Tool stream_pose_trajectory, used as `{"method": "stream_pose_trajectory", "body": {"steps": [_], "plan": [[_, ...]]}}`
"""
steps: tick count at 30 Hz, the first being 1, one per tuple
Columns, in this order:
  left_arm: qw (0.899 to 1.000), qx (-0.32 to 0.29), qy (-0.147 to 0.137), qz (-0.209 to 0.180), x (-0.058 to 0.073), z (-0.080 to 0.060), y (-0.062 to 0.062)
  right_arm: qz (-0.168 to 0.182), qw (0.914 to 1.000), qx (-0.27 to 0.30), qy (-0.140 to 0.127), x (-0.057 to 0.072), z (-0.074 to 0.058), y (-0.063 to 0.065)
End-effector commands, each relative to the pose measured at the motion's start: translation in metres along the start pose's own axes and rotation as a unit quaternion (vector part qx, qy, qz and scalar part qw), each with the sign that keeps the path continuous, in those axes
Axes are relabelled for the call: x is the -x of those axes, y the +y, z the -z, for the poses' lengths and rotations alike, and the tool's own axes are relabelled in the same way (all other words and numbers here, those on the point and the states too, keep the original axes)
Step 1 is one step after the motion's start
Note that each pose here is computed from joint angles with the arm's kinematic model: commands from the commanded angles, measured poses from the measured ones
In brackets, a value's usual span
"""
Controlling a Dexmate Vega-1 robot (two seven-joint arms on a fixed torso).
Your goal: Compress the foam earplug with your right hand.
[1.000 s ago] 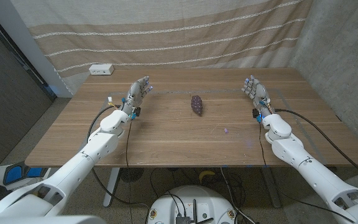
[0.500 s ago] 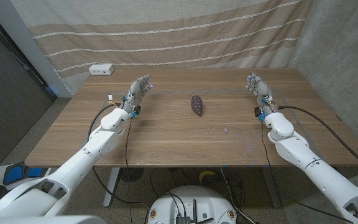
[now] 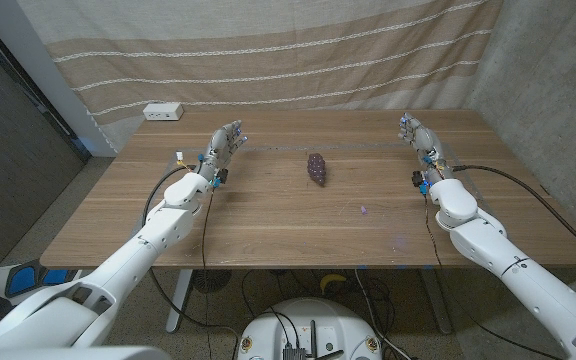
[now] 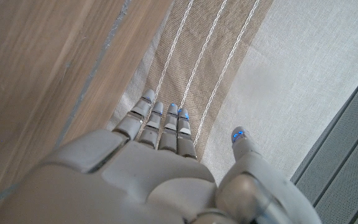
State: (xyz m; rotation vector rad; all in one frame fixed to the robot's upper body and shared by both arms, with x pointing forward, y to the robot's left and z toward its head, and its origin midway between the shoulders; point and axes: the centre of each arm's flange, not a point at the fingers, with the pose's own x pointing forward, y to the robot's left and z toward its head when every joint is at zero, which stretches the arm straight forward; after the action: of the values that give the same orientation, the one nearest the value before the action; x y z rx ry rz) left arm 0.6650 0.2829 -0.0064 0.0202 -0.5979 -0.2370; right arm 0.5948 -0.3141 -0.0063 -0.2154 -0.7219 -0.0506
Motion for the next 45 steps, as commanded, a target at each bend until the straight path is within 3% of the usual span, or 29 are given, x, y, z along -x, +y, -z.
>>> {"method": "stream_pose_trajectory", "body": {"steps": [1,22,45], "plan": [[1.000,0.004,0.004,0.002,-0.005,0.004,-0.002,0.015,0.9981,0.059,-0.004,0.011,-0.014,-0.001],[1.000,0.001,-0.006,0.006,-0.002,-0.001,-0.005,0.031,0.9924,0.112,-0.038,0.039,-0.040,0.007],[1.000,-0.002,-0.012,0.010,0.004,-0.004,-0.004,0.058,0.9807,0.182,-0.040,0.076,-0.056,0.018]]}}
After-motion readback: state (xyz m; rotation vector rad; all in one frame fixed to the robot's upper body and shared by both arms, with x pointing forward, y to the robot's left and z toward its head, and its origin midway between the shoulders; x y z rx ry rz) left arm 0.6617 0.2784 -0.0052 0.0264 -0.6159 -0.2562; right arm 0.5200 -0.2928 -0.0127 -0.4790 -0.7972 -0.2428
